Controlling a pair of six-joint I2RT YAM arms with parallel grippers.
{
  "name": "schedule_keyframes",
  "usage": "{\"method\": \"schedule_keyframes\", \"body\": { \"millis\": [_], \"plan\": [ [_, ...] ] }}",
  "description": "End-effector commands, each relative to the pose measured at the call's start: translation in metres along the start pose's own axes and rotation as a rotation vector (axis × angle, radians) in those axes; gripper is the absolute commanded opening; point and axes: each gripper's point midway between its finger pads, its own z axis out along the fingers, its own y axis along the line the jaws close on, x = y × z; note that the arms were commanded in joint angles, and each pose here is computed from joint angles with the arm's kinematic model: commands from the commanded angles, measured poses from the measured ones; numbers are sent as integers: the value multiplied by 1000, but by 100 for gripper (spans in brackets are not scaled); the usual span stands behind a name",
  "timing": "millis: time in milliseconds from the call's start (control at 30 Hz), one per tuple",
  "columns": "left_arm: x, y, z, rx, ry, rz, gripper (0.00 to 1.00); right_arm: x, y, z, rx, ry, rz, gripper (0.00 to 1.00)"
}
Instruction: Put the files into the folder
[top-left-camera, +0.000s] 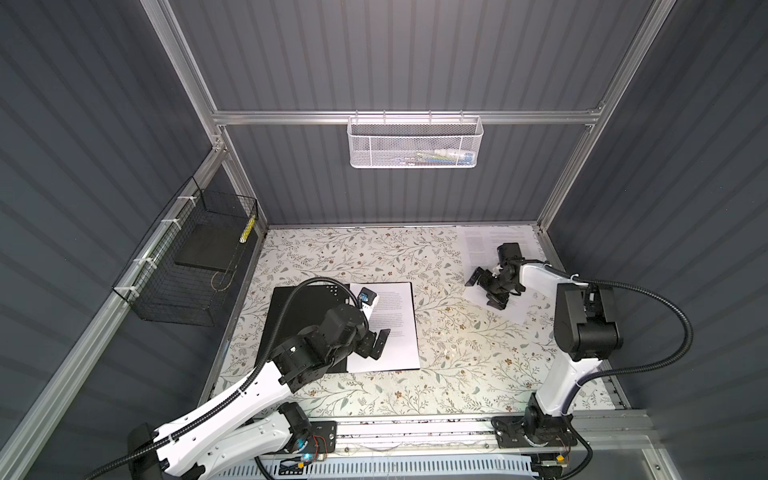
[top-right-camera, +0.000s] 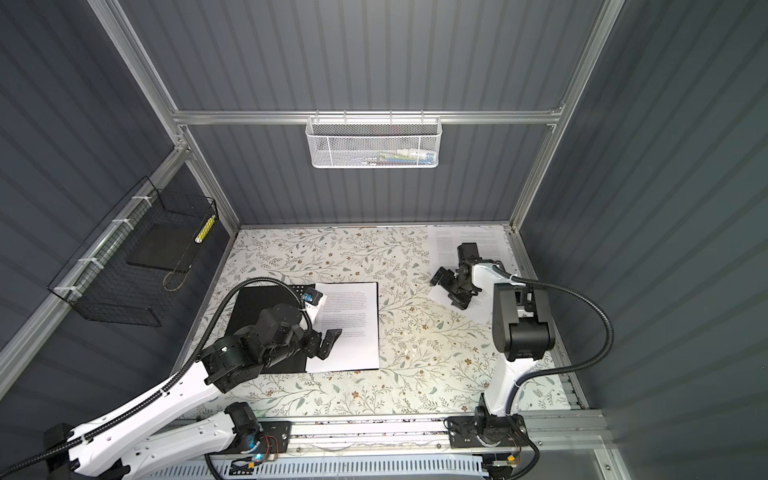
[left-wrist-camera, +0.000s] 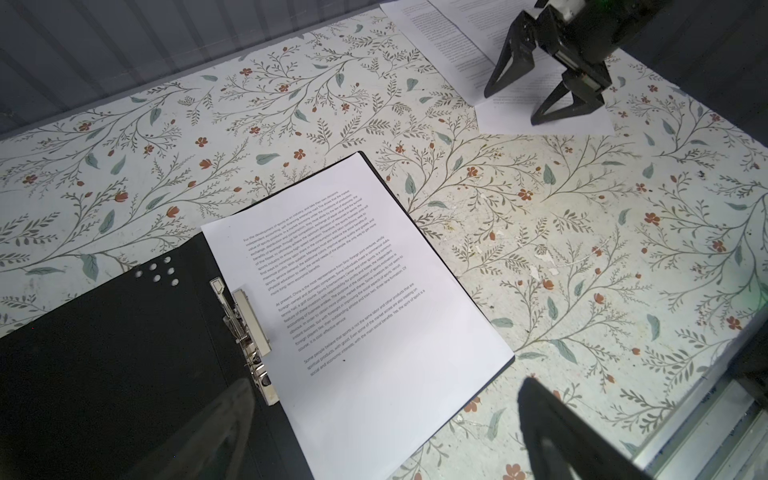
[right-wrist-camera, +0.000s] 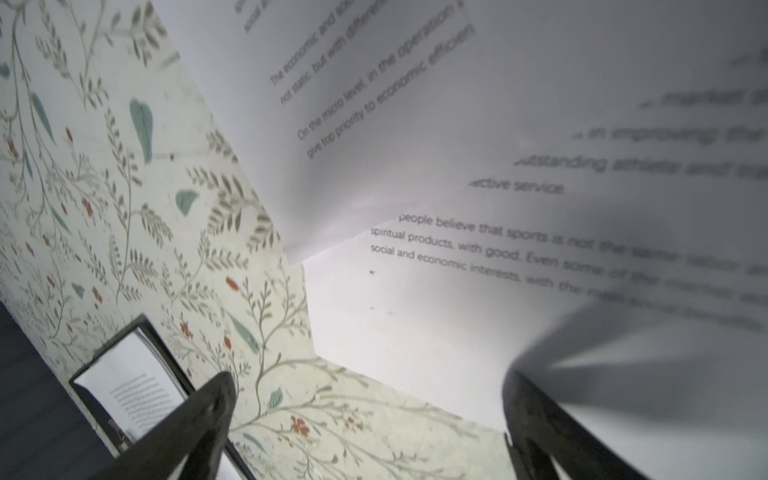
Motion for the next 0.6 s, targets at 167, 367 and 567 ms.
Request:
{"method": "schedule_keyframes", "body": {
  "millis": [167,367,567],
  "plan": [
    [-25,-10,-11,68,-75,-78,100,122,-20,4,-36,136,26,99],
    [-29,-50,4,251,17,-97,100,161,-17,-23,-102,107,-28,99],
    [-22,-99,50,436,180,-138,100,105,-27,-71,-161,-71,0,99]
  ]
}}
